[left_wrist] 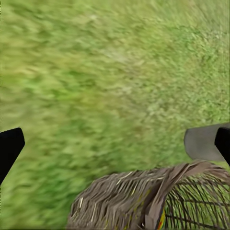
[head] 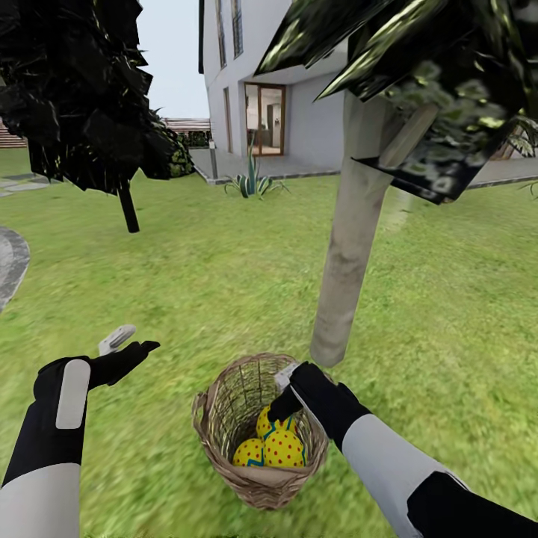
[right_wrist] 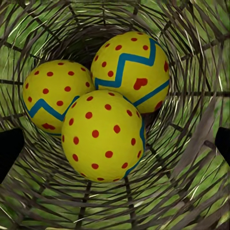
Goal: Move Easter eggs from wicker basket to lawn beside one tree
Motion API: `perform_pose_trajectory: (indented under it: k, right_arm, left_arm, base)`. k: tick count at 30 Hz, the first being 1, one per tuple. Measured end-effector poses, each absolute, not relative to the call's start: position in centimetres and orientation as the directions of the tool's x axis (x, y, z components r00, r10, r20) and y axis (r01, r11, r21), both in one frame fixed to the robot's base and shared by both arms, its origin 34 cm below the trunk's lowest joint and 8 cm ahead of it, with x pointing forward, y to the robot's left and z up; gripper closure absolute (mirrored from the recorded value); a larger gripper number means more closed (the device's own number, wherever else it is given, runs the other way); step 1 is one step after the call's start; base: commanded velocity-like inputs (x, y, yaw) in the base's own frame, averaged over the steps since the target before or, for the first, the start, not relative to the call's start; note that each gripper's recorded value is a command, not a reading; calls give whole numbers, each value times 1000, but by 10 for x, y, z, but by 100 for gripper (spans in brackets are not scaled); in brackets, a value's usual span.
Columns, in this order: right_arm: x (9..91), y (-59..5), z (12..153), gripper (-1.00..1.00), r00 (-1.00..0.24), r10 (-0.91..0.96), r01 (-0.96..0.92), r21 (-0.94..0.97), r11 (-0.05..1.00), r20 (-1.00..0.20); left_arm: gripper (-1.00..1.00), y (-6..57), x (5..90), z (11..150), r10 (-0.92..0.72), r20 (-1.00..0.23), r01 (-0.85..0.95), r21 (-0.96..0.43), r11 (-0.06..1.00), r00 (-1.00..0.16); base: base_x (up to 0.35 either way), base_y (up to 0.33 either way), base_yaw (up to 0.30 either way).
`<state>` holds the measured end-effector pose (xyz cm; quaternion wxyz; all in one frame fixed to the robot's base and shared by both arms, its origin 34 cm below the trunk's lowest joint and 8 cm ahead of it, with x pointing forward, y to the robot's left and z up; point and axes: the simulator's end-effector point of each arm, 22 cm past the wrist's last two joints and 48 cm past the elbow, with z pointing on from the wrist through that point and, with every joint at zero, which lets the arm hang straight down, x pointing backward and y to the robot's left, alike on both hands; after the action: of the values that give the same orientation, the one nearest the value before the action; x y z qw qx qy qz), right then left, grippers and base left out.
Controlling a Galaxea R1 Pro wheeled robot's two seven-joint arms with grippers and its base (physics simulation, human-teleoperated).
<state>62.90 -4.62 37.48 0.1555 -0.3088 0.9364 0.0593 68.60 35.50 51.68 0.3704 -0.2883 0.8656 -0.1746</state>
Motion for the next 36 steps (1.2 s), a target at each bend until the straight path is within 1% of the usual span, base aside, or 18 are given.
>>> perform_pose_trajectory:
  k: [9, 15, 36]
  right_arm:
    - [634, -55, 356, -100, -769, -562, -587, -9, 809, -304]
    - [640, -43, 356, -100, -750, -572, -607, 0, 795, -332]
    - [623, -40, 307, -100, -772, -577, -611, 60, 789, -266]
  left_arm:
    - [-100, 355, 686, 494, -628, -520, -388, -502, 773, -579]
    - [-100, 356, 685, 478, -628, -506, -401, -491, 773, -591]
    - [-100, 356, 681, 425, -629, -454, -442, -455, 773, -631]
  base:
    - [0, 0, 0]
    - [0, 0, 0]
    - [0, 0, 0]
